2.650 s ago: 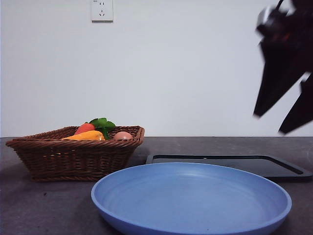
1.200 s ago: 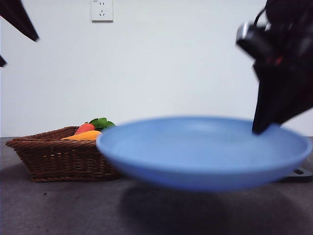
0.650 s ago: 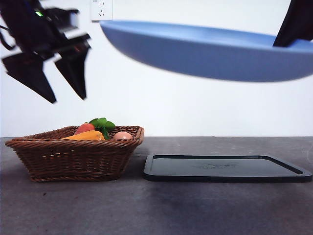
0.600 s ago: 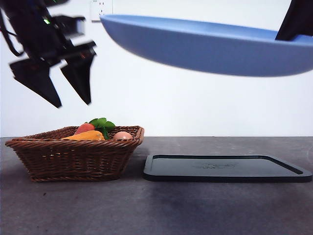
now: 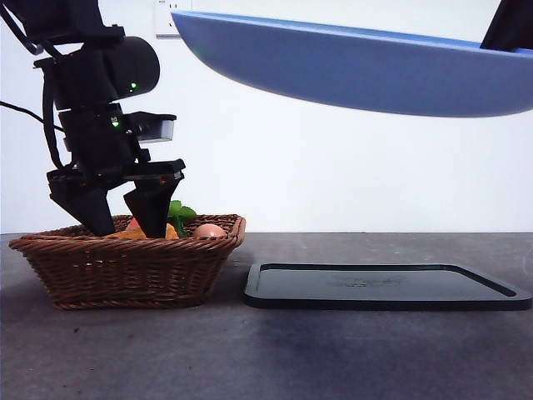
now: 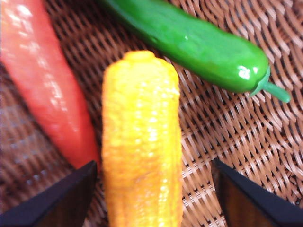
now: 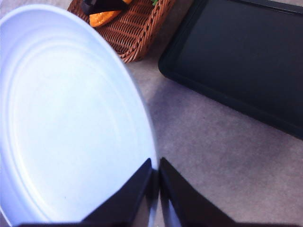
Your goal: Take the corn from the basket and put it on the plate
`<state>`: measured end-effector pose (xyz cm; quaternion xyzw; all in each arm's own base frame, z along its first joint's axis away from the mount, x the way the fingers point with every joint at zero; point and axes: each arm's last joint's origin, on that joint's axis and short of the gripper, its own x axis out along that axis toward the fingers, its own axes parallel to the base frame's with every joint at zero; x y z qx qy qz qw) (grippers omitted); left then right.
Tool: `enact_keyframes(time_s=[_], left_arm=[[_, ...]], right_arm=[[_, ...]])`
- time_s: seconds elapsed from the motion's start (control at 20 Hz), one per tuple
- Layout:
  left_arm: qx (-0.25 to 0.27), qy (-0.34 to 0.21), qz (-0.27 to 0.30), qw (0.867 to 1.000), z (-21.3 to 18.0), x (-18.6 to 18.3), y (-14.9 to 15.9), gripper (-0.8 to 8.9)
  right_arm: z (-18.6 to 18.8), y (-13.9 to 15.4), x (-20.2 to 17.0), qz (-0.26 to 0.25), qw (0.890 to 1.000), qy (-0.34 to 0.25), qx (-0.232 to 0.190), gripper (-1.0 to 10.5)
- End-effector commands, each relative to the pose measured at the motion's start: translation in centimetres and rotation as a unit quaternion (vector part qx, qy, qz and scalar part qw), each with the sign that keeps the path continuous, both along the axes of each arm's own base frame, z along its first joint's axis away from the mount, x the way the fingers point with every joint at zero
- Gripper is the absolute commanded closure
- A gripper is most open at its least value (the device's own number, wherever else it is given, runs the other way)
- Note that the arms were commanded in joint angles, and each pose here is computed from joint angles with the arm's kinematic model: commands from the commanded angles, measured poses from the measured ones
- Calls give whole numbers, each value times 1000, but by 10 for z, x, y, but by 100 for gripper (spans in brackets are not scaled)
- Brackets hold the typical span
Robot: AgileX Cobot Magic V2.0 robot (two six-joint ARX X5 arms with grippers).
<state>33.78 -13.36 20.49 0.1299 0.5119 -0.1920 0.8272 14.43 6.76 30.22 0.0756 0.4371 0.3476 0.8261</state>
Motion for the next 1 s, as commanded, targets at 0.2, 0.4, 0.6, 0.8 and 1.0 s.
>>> enact_keyframes(time_s=[0.2, 0.4, 0.6, 0.8, 1.0], left_arm=[[5, 3, -10, 1000, -8, 7, -6, 459], [7, 13, -9, 1000, -13, 7, -9, 519], [5, 13, -5, 1000, -12, 6, -10, 643], [-4, 11, 10, 1000, -2, 3, -9, 662], [-37, -37, 24, 998, 45, -15, -1, 662]], right_arm=[[5, 1, 1, -3, 1000, -5, 10, 945], [5, 1, 1, -5, 1000, -6, 7, 945], [5, 0, 2, -13, 1000, -10, -2, 945], [5, 0, 2, -14, 1000, -10, -2, 945], [-2, 1, 11, -52, 998, -1, -41, 945]])
